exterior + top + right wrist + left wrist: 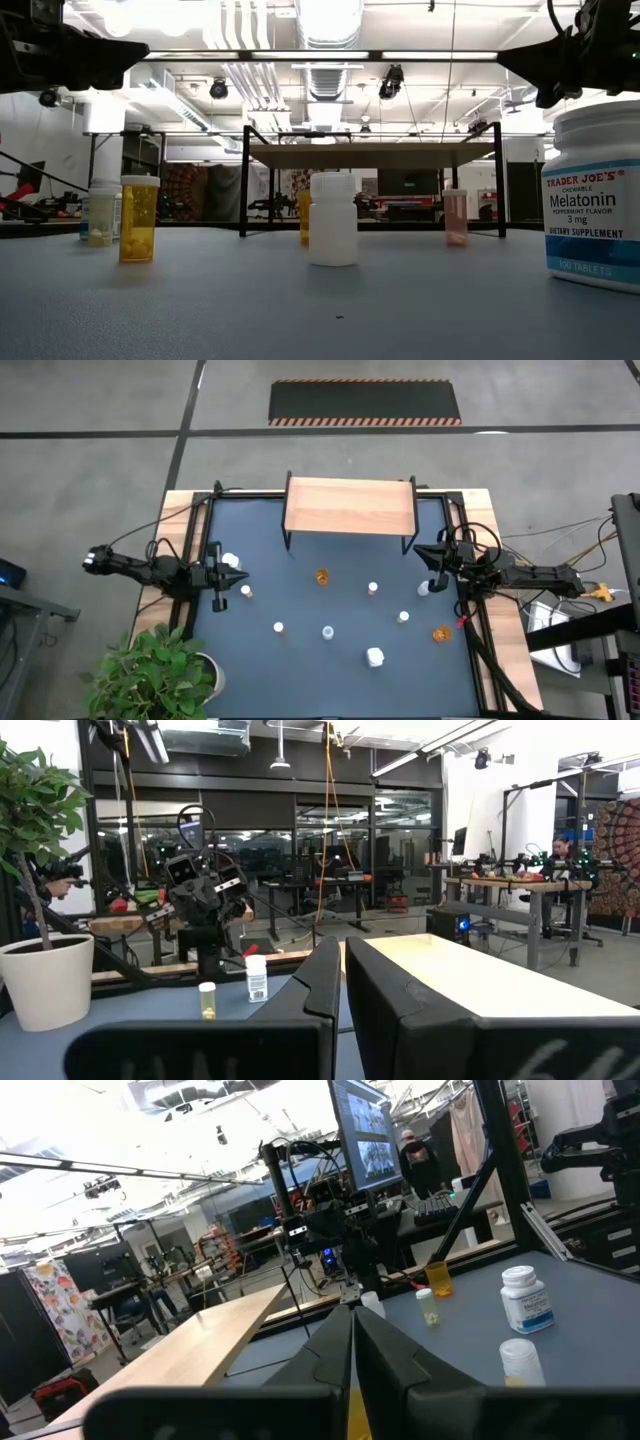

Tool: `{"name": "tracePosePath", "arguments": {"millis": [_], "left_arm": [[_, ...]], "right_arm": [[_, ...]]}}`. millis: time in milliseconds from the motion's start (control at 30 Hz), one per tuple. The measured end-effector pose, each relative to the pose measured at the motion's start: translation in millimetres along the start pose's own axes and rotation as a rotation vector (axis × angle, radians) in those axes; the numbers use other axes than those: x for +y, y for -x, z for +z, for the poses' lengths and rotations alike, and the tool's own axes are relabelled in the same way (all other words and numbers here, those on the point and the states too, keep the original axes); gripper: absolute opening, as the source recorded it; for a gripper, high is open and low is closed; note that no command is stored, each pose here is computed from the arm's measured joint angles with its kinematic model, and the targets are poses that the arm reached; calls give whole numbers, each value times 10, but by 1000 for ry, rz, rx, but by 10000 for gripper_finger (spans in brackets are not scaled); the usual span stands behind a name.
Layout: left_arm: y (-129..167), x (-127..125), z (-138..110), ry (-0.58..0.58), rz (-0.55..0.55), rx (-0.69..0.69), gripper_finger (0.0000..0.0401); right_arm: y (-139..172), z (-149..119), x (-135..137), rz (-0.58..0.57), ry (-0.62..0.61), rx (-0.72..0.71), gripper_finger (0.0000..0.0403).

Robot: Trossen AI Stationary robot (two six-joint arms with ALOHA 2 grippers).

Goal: Pick and place medicine bottles onto shelf by color

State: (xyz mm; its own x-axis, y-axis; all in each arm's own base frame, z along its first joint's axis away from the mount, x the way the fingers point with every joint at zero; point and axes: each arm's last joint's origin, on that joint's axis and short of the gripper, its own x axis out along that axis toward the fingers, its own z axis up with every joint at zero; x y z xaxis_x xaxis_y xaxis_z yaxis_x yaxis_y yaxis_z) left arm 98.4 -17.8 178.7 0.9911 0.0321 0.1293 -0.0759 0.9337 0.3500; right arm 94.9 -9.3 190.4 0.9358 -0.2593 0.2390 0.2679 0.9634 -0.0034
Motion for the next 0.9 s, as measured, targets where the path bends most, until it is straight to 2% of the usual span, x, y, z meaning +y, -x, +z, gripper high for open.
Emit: {"name": "tracePosePath", "arguments": {"millis": [333,500,733,900], "left_arm": [[0,1,-1,-1,2,1,0],[5,60,45,-57,144,-5,0],[8,69,62,-46,152,-22,0],[8,96,141,185,157,-121,0]], "right_arm": [[0,0,0,0,0,0,13],[0,0,0,0,0,0,13],[0,1,0,0,0,-1,13],[0,17,-1,-1,-50,-17,13]]}}
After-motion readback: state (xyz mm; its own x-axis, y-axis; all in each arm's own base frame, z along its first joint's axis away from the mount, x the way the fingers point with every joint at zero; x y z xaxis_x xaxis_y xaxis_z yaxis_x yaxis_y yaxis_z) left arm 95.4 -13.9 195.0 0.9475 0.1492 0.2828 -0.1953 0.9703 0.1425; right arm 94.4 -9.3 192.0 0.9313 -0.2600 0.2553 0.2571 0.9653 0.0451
